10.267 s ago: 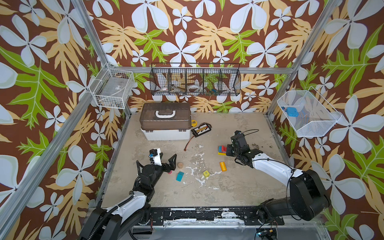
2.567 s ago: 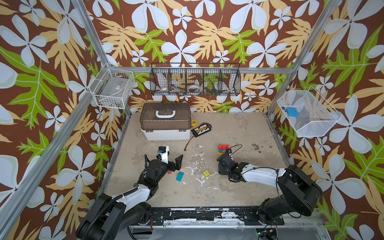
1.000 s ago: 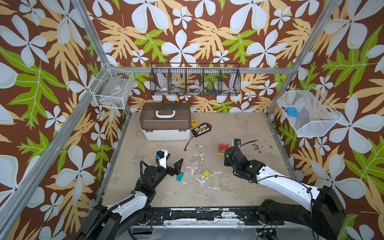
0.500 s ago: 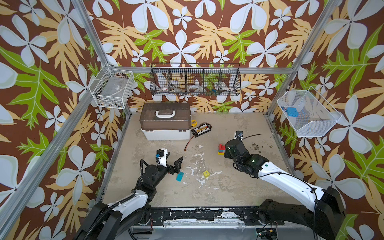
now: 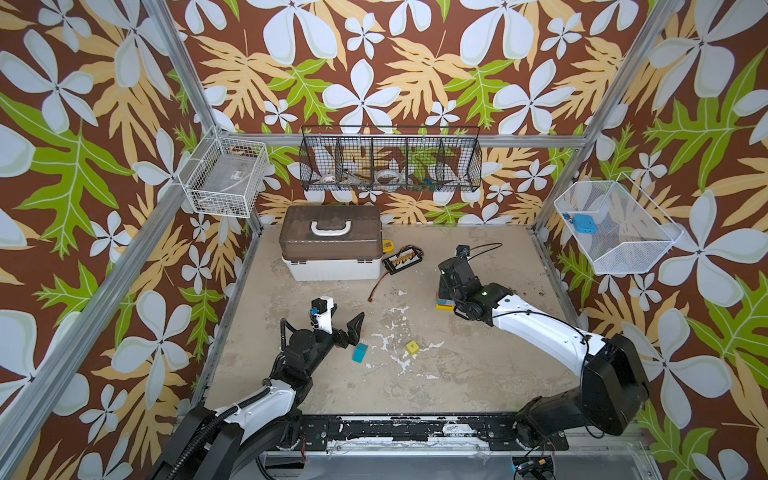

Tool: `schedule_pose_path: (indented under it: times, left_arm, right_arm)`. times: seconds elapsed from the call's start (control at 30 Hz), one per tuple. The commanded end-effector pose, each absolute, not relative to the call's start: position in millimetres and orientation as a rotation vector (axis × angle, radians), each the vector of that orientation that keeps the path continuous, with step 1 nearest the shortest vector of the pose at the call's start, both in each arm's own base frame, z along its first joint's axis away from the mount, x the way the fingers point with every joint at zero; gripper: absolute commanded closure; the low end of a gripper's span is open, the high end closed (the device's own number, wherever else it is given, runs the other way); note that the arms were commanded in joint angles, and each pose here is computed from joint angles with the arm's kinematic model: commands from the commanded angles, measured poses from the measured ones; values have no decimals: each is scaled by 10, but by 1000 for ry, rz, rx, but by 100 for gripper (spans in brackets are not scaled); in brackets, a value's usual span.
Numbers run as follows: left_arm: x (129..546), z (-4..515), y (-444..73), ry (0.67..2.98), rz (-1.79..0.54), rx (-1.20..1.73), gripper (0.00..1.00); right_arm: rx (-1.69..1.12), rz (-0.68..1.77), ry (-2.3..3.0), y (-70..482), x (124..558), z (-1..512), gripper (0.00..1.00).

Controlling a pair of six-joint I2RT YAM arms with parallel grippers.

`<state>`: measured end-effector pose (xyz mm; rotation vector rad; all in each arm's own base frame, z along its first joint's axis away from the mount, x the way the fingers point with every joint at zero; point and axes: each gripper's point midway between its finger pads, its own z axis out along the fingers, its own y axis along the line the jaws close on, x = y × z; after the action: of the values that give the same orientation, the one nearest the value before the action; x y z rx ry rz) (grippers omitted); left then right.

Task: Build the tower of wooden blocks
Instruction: 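Lift the orange Supermarket block toward the block stack with the right gripper, then position the orange Supermarket block above the red arch block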

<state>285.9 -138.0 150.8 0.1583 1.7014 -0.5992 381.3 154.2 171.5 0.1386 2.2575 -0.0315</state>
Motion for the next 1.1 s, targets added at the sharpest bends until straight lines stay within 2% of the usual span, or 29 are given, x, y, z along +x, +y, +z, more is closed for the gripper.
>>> schedule_pose_path:
  times: [0.0,0.47,1.07]
  left_arm:
    - [2882,1575,-1372,1678,-592,153,0]
    - [2889,1571,-1363,1681,-587,148,0]
    - [2891,1569,-1367,1683,-588,149,0]
  right_arm:
    - [108,-20,2311,1540,3859,1602,62]
    - [75,-51,2410,1573,3952,1245,59]
    - [81,-54,2443,1566,3904,1090,59]
